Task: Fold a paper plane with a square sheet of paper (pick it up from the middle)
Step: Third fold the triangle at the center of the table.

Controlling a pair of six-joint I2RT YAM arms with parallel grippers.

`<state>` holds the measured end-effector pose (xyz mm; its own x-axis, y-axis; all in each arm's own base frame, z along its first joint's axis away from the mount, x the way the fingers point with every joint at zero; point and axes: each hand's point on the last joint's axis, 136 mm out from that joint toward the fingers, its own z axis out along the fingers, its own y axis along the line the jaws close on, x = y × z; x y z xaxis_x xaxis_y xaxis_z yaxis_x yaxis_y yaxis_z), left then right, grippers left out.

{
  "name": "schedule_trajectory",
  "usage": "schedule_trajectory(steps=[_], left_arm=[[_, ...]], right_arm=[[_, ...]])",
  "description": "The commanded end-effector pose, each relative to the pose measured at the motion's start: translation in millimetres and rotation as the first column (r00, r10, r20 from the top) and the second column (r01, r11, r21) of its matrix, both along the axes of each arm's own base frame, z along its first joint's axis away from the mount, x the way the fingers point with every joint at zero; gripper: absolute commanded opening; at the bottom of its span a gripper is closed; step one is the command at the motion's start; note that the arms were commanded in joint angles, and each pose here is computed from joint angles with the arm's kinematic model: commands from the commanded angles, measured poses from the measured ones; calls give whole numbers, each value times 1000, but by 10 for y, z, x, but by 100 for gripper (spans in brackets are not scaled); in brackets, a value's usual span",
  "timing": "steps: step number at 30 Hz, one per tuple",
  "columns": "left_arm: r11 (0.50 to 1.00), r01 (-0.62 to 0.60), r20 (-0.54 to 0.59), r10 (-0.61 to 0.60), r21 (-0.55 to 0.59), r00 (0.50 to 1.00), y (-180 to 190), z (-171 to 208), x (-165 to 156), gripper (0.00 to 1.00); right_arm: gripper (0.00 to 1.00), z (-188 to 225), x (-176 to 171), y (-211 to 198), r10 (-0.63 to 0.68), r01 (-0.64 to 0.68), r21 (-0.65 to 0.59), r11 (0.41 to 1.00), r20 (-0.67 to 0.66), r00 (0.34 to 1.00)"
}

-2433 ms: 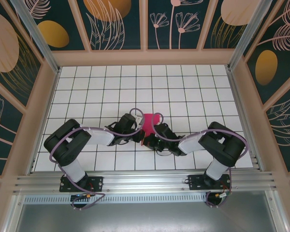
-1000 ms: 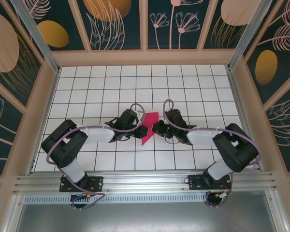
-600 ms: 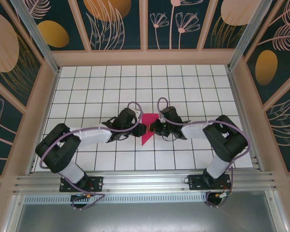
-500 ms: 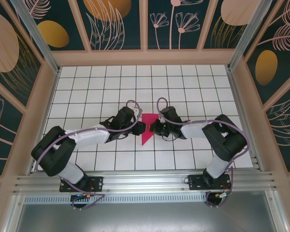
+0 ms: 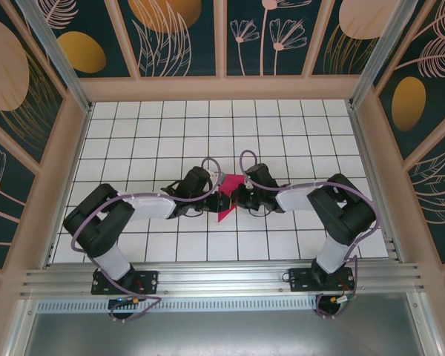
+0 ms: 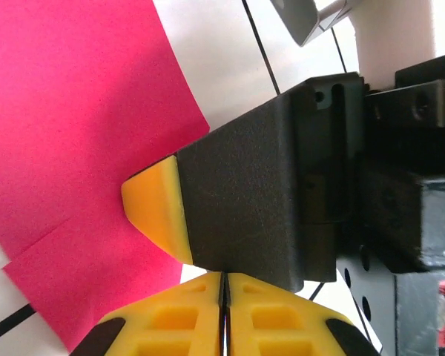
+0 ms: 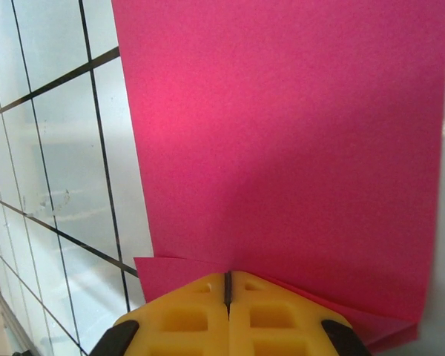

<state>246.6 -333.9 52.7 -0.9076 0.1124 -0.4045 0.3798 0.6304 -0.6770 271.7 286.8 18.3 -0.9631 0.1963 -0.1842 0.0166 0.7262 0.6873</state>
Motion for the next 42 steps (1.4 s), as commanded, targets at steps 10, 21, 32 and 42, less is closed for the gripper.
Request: schedule_trajectory(steps=[10,21,32,42], left_arm=[[996,22,-148,-10,85,989,77,-473,-187,8],[1000,10,-49,-10,-19,999,77,-74,-188,4],[998,15,-111,-8,58,994,96,-357,-191,4],[989,1,-180,26,149,983,387,-648,-439,3]], right_arm=[[0,172,13,29,20,-22,31,999,35,999],[0,92,-19,4,8,-8,36,999,15,1000],[0,62,-15,-29,2,-2,9,1000,13,1000],[0,65,18,-39,4,-4,-15,1000,22,1000]])
